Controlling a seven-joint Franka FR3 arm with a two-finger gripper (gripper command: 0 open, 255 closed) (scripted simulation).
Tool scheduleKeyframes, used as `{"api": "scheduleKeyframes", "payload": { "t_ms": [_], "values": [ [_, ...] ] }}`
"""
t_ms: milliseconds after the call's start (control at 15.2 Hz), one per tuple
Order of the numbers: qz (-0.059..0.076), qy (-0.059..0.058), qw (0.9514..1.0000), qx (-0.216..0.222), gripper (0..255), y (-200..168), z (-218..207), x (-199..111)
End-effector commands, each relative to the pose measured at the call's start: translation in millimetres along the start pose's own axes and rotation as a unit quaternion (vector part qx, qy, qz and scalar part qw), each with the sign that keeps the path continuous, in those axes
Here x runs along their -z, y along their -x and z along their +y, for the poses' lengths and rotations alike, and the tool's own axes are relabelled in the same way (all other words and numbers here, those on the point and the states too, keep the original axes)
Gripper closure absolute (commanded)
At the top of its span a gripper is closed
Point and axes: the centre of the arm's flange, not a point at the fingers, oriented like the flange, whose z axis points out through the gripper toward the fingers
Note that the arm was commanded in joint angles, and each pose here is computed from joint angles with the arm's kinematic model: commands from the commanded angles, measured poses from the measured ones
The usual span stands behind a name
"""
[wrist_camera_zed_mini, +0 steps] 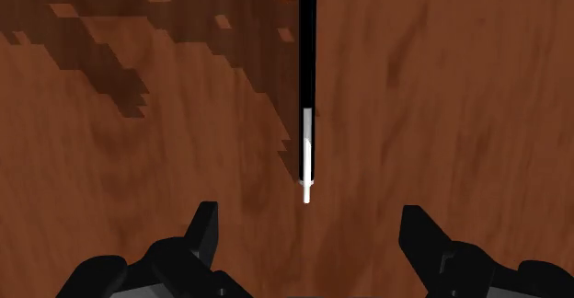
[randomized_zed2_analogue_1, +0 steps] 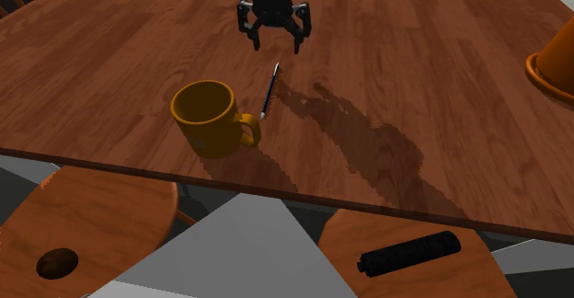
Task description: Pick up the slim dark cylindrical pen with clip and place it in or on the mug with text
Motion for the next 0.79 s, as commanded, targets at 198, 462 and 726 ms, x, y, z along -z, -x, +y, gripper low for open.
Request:
{"api": "scheduleKeyframes", "payload": {
  "t_ms": [198,462,726],
  "values": [
    [0.001,0.000,1.0000,0.002,0,-2.2,-1.7,-26.5],
    [0.001,0.000,1.0000,0.002,0,-2.2,-1.7,-34.9],
    [0.001,0.000,1.0000,0.002,0,-2.2,-1.7,-34.9]
  ]
}}
